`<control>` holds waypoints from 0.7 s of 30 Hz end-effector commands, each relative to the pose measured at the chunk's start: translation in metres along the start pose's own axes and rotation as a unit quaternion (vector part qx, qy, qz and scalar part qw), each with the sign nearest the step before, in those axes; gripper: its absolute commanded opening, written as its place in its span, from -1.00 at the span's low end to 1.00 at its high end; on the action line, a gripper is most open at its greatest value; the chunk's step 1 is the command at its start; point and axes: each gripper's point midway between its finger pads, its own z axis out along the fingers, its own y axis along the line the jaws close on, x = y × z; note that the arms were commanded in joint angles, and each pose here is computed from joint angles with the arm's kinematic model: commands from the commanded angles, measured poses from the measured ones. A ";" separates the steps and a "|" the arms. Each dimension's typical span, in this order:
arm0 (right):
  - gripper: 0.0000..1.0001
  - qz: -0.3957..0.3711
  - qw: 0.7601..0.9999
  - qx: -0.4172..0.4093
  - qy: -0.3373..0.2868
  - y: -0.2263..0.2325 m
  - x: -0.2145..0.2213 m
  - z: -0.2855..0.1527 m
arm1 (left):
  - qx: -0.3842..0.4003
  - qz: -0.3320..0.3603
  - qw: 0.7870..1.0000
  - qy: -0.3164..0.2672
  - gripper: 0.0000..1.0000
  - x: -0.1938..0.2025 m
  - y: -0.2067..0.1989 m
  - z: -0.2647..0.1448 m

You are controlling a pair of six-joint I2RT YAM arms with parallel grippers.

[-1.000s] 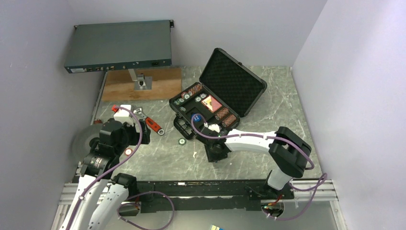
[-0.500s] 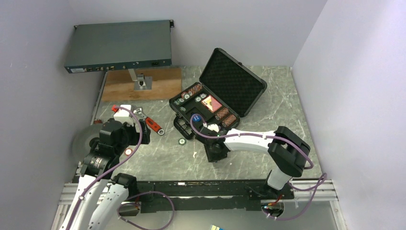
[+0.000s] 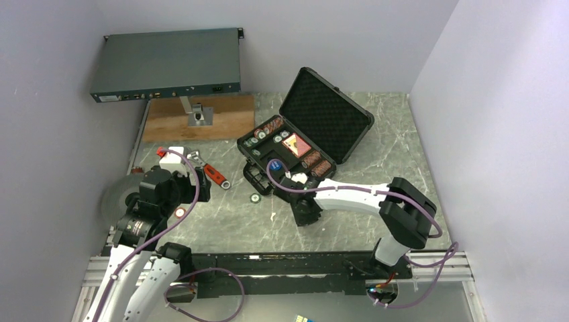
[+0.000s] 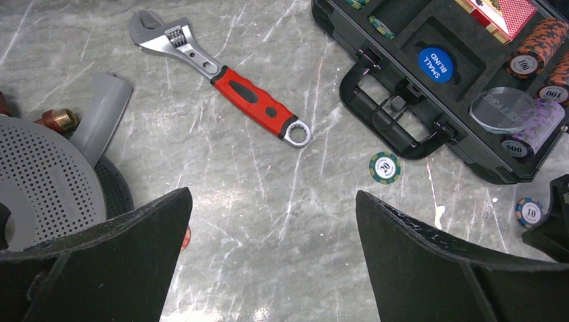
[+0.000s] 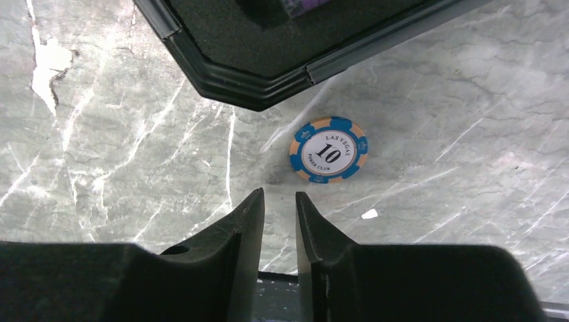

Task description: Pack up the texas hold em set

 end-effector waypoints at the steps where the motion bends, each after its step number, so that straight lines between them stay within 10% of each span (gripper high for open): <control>1: -0.38 0.004 1.000 -0.004 -0.027 0.001 -0.015 -0.021 | -0.001 -0.001 1.000 -0.024 0.98 -0.012 0.001 -0.003; 6: 0.39 0.017 0.999 -0.002 -0.044 -0.005 -0.018 -0.023 | -0.002 -0.001 1.000 -0.025 0.98 -0.012 0.001 -0.003; 21: 0.24 0.056 0.998 -0.026 -0.022 -0.018 -0.004 0.030 | -0.003 -0.001 1.000 -0.021 0.98 -0.011 0.001 -0.002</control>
